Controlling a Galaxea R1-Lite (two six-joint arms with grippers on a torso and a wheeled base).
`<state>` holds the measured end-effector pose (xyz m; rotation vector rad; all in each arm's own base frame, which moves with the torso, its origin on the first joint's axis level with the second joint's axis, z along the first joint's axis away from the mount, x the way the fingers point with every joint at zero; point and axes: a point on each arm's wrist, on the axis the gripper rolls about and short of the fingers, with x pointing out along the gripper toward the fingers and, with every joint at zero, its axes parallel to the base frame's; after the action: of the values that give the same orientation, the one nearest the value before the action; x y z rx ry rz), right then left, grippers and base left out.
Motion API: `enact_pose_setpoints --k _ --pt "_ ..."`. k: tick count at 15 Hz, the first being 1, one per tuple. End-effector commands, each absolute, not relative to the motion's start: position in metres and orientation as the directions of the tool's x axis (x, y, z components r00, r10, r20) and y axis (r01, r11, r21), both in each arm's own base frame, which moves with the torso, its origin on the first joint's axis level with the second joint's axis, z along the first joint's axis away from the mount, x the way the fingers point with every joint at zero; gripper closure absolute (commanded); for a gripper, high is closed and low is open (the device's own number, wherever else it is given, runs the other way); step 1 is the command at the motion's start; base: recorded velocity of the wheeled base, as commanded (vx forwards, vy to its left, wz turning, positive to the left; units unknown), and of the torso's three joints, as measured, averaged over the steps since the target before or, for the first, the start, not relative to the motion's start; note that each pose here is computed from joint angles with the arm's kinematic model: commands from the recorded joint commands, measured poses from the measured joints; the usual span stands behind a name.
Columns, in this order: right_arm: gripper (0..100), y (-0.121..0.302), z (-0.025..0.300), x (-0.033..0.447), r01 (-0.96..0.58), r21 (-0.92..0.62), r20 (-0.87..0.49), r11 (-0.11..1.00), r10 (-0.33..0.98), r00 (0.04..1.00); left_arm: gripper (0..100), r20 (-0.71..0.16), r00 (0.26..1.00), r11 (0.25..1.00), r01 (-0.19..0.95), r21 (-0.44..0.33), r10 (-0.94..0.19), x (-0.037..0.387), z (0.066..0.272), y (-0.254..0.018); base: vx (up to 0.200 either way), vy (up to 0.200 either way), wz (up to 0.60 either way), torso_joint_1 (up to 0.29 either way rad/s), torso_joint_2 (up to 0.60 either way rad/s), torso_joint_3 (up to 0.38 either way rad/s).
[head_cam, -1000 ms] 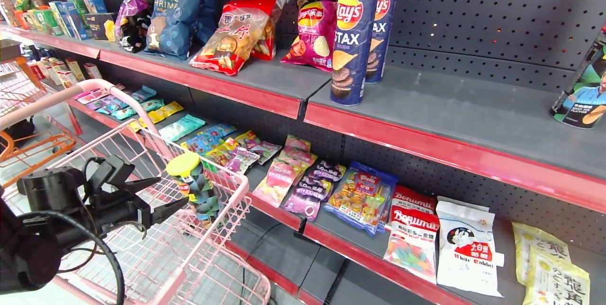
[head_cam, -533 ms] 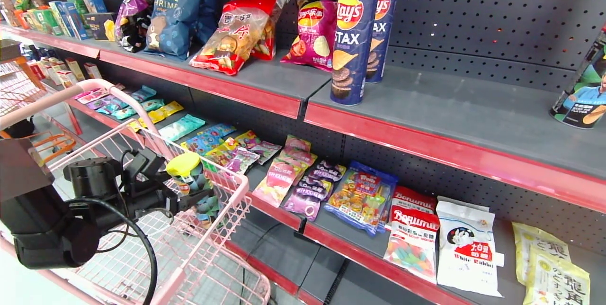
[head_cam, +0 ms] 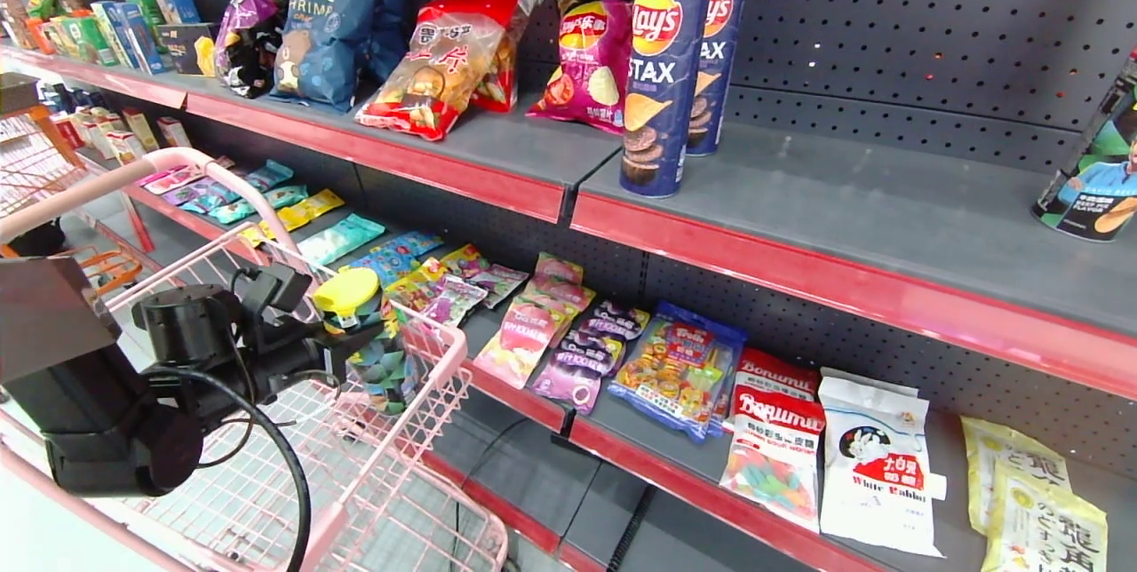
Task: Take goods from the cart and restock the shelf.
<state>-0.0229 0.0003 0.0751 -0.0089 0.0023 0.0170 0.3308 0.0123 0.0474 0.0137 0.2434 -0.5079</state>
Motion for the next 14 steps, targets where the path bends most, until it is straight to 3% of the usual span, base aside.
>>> enact_pose_setpoints --k 1,2,4,7,10,12,14 --pt "0 0.0 0.075 -0.023 -0.018 -0.009 -0.003 1.0 0.018 1.0 100 -0.147 0.878 0.89 0.455 -0.036 -0.455 0.316 0.097 0.015 0.0 0.0 0.0 0.0 0.0 0.0" --pt "0 0.0 0.075 -0.023 -0.018 -0.009 -0.003 1.0 0.018 1.0 100 -0.145 0.879 0.891 0.453 -0.037 -0.453 0.314 0.101 0.015 0.0 0.0 0.0 0.0 0.0 0.0" --pt "0 0.0 0.075 -0.023 -0.018 -0.009 -0.003 1.0 0.018 1.0 100 -0.163 0.878 0.893 0.44 -0.091 -0.45 0.259 0.175 0.012 0.0 0.0 0.0 0.0 0.0 0.0" --pt "0 0.0 0.075 -0.023 -0.018 -0.009 -0.003 1.0 0.018 1.0 100 -0.164 0.874 0.889 0.448 -0.097 -0.458 0.176 0.231 0.004 0.0 0.0 0.0 0.0 0.0 0.0" --pt "0 0.0 0.075 -0.023 -0.018 -0.009 -0.003 1.0 0.018 1.0 100 -0.138 0.876 0.886 0.457 -0.072 -0.463 0.085 0.244 -0.005 0.0 0.0 0.0 0.0 0.0 0.0" --pt "0 0.0 0.075 -0.023 -0.018 -0.009 -0.003 1.0 0.018 1.0 100 -0.121 0.895 0.904 0.424 -0.058 -0.428 0.029 0.237 -0.009 0.0 0.0 0.0 0.0 0.0 0.0" --pt "0 0.0 0.075 -0.023 -0.018 -0.009 -0.003 1.0 0.018 1.0 100 -0.127 0.935 0.944 0.327 -0.047 -0.331 0.007 0.228 -0.009 0.0 0.0 0.0 0.0 0.0 0.0"
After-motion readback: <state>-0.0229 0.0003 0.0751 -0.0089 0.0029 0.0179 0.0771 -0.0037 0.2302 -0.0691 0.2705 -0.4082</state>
